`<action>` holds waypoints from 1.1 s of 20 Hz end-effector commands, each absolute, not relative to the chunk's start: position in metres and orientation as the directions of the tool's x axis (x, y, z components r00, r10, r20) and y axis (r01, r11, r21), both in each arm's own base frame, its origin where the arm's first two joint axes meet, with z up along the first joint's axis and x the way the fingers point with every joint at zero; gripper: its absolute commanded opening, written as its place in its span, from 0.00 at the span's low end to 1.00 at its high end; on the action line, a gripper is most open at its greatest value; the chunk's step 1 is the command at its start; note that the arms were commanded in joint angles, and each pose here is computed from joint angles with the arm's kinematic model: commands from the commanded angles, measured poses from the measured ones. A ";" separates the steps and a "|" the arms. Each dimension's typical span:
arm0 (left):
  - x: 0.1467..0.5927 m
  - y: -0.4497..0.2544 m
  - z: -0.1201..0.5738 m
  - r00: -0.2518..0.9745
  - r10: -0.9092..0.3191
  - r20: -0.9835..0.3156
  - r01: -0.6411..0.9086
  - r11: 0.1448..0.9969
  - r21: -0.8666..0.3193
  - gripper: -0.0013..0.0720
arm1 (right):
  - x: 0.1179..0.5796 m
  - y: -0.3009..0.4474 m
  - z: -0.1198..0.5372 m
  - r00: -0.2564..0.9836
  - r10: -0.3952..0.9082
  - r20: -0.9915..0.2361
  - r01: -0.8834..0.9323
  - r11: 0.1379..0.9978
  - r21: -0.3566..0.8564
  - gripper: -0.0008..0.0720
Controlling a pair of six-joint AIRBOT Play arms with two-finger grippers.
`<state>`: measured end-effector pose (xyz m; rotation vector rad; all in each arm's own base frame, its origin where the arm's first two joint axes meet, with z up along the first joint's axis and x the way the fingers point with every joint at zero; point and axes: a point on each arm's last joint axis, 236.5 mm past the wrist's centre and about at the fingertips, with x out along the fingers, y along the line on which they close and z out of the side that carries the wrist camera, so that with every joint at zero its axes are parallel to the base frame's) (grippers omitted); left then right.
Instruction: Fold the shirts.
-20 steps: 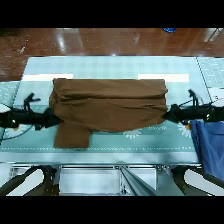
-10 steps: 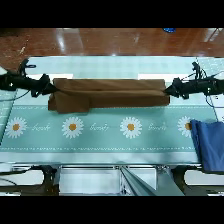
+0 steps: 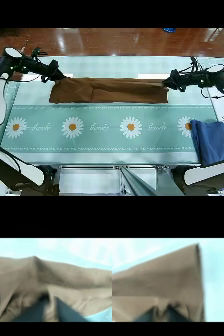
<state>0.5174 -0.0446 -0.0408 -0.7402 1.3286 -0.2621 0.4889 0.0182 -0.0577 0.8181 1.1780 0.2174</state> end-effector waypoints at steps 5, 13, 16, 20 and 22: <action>0.502 -0.023 -0.016 0.182 -0.595 -0.783 -0.172 0.765 -0.621 0.71 | 0.484 -0.033 -0.055 0.421 0.442 -0.793 0.309 0.752 0.583 0.57; 0.461 0.059 0.037 0.431 -0.156 -0.888 -0.252 0.925 -0.285 0.71 | 0.455 -0.019 -0.093 0.316 0.503 -0.804 0.408 0.693 0.594 0.57; 0.429 0.019 0.043 0.522 -0.161 -0.837 -0.201 0.931 -0.305 0.71 | 0.471 0.027 -0.095 0.336 0.611 -0.717 0.362 0.619 0.697 0.57; 0.389 -0.027 0.028 0.488 -0.217 -0.845 -0.126 0.941 -0.314 0.71 | 0.474 0.064 -0.100 0.310 0.647 -0.696 0.326 0.616 0.718 0.45; 0.386 -0.047 0.025 0.467 -0.248 -0.849 -0.083 0.943 -0.322 0.71 | 0.470 0.077 -0.089 0.289 0.673 -0.680 0.264 0.627 0.733 0.04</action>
